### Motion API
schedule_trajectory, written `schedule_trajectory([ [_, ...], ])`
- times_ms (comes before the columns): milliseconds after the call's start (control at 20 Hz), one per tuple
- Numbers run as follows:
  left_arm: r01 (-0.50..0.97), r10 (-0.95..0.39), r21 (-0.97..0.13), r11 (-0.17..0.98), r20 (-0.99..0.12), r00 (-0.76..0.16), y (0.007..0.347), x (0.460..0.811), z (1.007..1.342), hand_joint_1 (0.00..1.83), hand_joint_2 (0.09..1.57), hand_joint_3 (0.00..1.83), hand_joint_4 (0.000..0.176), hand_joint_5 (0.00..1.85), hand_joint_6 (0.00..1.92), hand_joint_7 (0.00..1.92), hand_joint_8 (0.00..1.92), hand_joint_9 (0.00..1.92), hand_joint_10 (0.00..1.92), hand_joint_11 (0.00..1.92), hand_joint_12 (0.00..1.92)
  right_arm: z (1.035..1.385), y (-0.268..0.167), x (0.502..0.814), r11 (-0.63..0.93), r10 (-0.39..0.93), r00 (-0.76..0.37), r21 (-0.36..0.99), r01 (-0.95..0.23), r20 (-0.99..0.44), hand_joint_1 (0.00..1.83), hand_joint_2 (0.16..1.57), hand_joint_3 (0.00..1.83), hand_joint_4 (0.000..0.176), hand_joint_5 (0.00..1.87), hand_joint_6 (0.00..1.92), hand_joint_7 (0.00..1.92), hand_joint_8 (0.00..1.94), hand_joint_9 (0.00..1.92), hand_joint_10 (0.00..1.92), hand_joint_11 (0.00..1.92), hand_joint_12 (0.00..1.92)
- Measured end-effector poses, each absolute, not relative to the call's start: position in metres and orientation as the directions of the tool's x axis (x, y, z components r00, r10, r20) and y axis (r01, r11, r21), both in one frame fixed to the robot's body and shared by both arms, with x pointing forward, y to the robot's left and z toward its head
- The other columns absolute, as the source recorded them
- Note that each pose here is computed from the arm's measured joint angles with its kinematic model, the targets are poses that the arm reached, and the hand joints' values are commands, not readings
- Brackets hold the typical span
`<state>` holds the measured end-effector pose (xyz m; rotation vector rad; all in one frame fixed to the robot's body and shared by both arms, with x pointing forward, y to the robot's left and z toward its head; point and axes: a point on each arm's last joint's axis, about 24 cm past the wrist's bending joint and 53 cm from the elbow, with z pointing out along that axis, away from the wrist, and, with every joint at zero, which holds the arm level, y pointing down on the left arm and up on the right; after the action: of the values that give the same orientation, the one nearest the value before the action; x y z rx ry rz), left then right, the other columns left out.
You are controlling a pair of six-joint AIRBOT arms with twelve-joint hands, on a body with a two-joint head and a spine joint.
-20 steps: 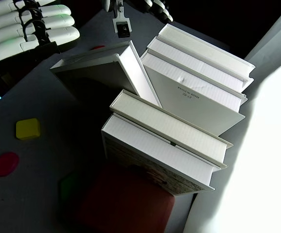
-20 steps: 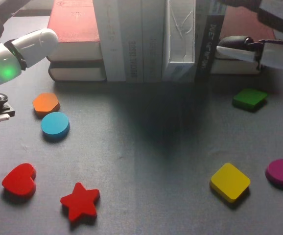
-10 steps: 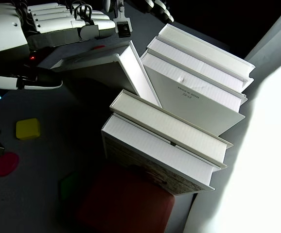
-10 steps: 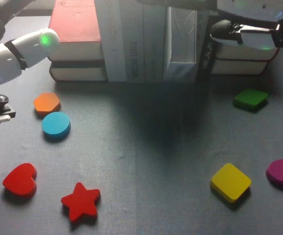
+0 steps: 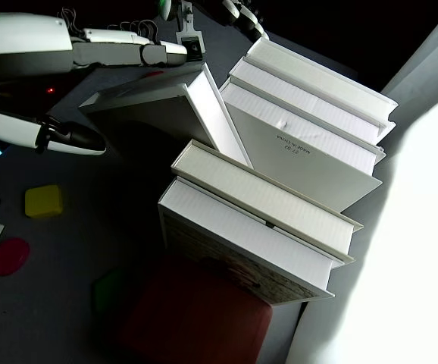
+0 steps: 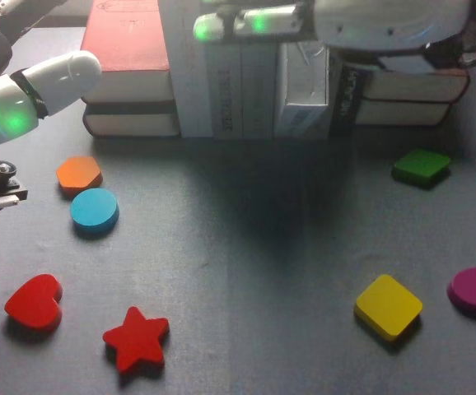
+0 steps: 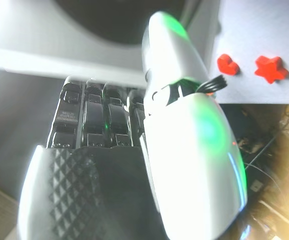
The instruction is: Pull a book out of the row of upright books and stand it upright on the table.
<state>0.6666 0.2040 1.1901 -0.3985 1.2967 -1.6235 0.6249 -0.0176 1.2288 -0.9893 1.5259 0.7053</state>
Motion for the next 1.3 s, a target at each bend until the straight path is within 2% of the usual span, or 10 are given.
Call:
schedule_trajectory([
  [100, 0.480, -0.832, -0.876, 0.049, -0.301, -0.465, 0.204, 0.667, 1.189, 0.32, 1.37, 0.00, 0.069, 0.14, 0.00, 0.00, 0.00, 0.00, 0.00, 0.03, 0.02, 1.219, -0.012, 0.625, 0.454, -0.231, -0.035, -0.076, -0.888, -0.972, 1.35, 1.12, 0.00, 0.000, 0.72, 0.08, 0.65, 0.11, 0.40, 0.41, 0.00, 1.31],
  [150, 0.477, -0.834, -0.878, 0.045, -0.296, -0.466, 0.203, 0.667, 1.188, 0.31, 1.38, 0.00, 0.041, 0.15, 0.00, 0.00, 0.00, 0.00, 0.00, 0.04, 0.03, 1.218, -0.010, 0.627, 0.454, -0.232, -0.043, -0.069, -0.888, -0.972, 1.37, 1.11, 0.01, 0.000, 0.90, 0.66, 1.00, 0.75, 0.74, 1.16, 0.48, 1.54],
  [200, 0.475, -0.832, -0.879, 0.044, -0.295, -0.469, 0.202, 0.667, 1.187, 0.31, 1.38, 0.00, 0.043, 0.14, 0.00, 0.00, 0.00, 0.00, 0.00, 0.02, 0.03, 1.217, -0.008, 0.627, 0.451, -0.235, -0.044, -0.069, -0.890, -0.971, 1.36, 1.19, 0.01, 0.000, 0.75, 0.95, 0.84, 1.27, 0.75, 1.49, 0.78, 1.61],
  [500, 0.475, -0.836, -0.879, 0.041, -0.290, -0.466, 0.203, 0.668, 1.188, 0.27, 1.38, 0.00, 0.066, 0.14, 0.00, 0.00, 0.00, 0.00, 0.00, 0.00, 0.00, 1.212, 0.000, 0.619, 0.412, -0.261, -0.026, -0.087, -0.907, -0.965, 1.48, 1.15, 0.00, 0.000, 0.88, 1.01, 0.88, 1.09, 0.88, 1.31, 0.62, 1.70],
  [550, 0.475, -0.836, -0.879, 0.040, -0.289, -0.466, 0.203, 0.668, 1.188, 0.25, 1.38, 0.00, 0.080, 0.12, 0.00, 0.00, 0.00, 0.00, 0.00, 0.00, 0.00, 1.213, -0.003, 0.617, 0.413, -0.259, -0.029, -0.084, -0.907, -0.966, 1.27, 1.22, 0.01, 0.000, 0.82, 0.97, 0.74, 1.58, 0.93, 1.79, 0.94, 1.88],
  [750, 0.475, -0.836, -0.879, 0.040, -0.289, -0.466, 0.203, 0.668, 1.188, 0.26, 1.38, 0.00, 0.071, 0.11, 0.00, 0.00, 0.00, 0.00, 0.00, 0.00, 0.00, 1.217, -0.013, 0.606, 0.394, -0.242, -0.046, -0.055, -0.917, -0.969, 1.17, 1.36, 0.01, 0.000, 0.55, 1.31, 0.58, 1.89, 0.90, 1.90, 1.03, 1.92],
  [950, 0.474, -0.840, -0.879, 0.039, -0.286, -0.461, 0.204, 0.668, 1.188, 0.21, 1.37, 0.00, 0.139, 0.13, 0.01, 0.00, 0.00, 0.00, 0.00, 0.00, 0.00, 1.231, -0.016, 0.583, 0.340, -0.217, -0.043, -0.034, -0.940, -0.975, 1.33, 1.20, 0.00, 0.000, 0.81, 1.16, 0.88, 1.23, 0.84, 1.41, 0.71, 1.70],
  [1050, 0.474, -0.840, -0.879, 0.039, -0.286, -0.461, 0.204, 0.668, 1.188, 0.14, 1.37, 0.00, 0.125, 0.12, 0.00, 0.00, 0.00, 0.00, 0.00, 0.00, 0.00, 1.242, -0.019, 0.578, 0.337, -0.167, -0.082, 0.021, -0.941, -0.983, 1.23, 1.18, 0.00, 0.000, 1.00, 1.03, 0.71, 1.35, 0.53, 1.44, 0.36, 1.91],
  [1100, 0.475, -0.840, -0.879, 0.039, -0.286, -0.461, 0.204, 0.668, 1.188, 0.13, 1.37, 0.00, 0.108, 0.10, 0.00, 0.00, 0.00, 0.00, 0.00, 0.00, 0.00, 1.247, -0.022, 0.577, 0.340, -0.150, -0.087, 0.031, -0.940, -0.985, 0.94, 1.40, 0.04, 0.000, 0.54, 1.66, 0.46, 1.31, 0.45, 1.56, 0.37, 1.92],
  [1300, 0.474, -0.840, -0.880, 0.038, -0.285, -0.462, 0.204, 0.668, 1.188, 0.19, 1.37, 0.00, 0.098, 0.06, 0.00, 0.00, 0.00, 0.00, 0.00, 0.00, 0.00, 1.255, -0.033, 0.569, 0.330, -0.132, -0.092, 0.044, -0.943, -0.987, 0.81, 1.51, 0.02, 0.000, 0.37, 1.90, 0.38, 1.33, 0.41, 1.62, 0.37, 1.92],
])
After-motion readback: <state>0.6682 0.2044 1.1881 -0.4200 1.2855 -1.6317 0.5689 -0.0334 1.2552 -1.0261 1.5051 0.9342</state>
